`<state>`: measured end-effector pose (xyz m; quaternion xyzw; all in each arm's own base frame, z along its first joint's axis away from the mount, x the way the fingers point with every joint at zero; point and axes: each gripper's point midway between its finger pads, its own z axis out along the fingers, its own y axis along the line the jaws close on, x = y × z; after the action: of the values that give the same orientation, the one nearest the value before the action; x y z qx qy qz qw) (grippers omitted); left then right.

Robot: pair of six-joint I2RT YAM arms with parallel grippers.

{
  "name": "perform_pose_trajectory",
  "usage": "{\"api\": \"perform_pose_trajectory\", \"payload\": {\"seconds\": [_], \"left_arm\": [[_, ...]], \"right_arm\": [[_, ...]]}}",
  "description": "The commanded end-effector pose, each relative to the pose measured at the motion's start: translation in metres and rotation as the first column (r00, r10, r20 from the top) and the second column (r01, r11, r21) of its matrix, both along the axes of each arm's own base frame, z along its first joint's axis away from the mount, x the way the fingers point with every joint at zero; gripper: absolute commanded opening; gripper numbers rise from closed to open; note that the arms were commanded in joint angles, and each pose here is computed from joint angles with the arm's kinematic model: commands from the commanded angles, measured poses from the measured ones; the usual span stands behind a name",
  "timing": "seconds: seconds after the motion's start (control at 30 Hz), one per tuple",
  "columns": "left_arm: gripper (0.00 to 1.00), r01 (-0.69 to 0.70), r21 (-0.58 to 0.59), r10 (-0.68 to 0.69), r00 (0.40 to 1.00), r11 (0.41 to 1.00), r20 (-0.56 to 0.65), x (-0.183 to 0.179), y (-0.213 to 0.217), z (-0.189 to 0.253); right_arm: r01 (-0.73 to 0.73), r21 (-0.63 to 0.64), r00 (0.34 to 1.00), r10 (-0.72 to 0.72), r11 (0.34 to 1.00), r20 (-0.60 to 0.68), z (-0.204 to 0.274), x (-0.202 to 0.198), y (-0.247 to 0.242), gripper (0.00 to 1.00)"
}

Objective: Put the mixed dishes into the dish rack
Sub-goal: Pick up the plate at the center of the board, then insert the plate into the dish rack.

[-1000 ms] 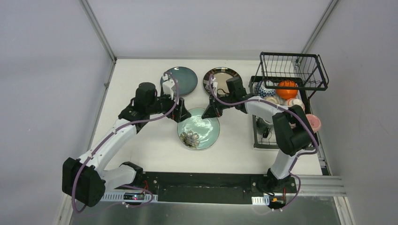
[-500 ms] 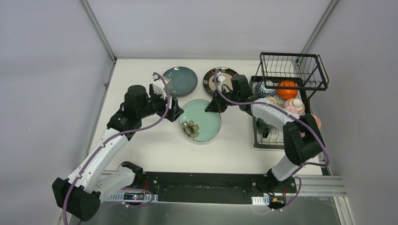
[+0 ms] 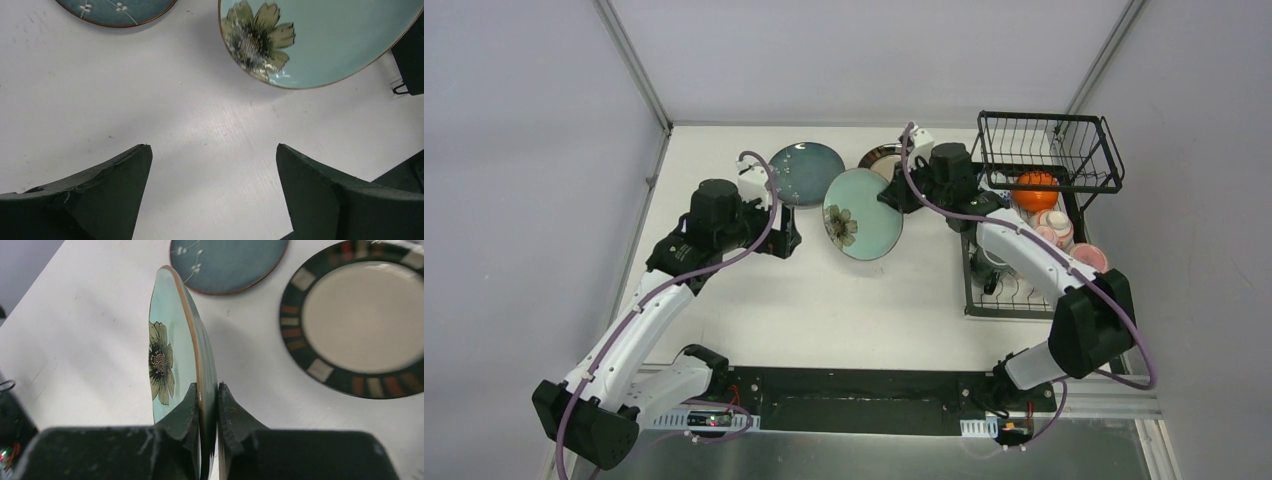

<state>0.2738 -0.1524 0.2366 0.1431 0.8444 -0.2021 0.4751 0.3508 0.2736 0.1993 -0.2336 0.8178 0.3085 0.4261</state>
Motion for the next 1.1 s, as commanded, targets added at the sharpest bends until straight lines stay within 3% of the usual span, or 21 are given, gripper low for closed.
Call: {"api": "perform_pose_trajectory", "payload": {"seconds": [0.0,0.17,0.33,0.7,1.07], "left_arm": [[0.99,0.025,0.012,-0.025,0.999,1.0,0.029,-0.01,0.002,0.009],[0.99,0.059,-0.001,-0.059,0.998,0.998,0.012,-0.016,-0.002,0.009],[0.99,0.063,0.001,-0.063,0.998,0.998,0.012,-0.018,-0.002,0.009],[0.99,0.079,-0.012,-0.079,0.997,0.997,0.004,-0.019,-0.005,0.01],[0.99,0.06,0.0,-0.06,0.998,0.998,0.005,-0.017,-0.002,0.009]], "right_arm": [[0.185,0.136,0.919,-0.22,0.973,0.326,0.135,0.031,-0.027,0.0],[0.38,0.157,0.774,-0.406,0.912,0.486,0.191,0.045,-0.073,0.0],[0.498,0.171,0.631,-0.49,0.85,0.601,0.242,0.052,-0.112,0.0],[0.597,0.247,0.4,-0.55,0.763,0.733,0.329,0.052,-0.18,0.0],[0.777,0.23,0.17,-0.548,0.586,0.819,0.365,0.051,-0.281,0.0]]}}
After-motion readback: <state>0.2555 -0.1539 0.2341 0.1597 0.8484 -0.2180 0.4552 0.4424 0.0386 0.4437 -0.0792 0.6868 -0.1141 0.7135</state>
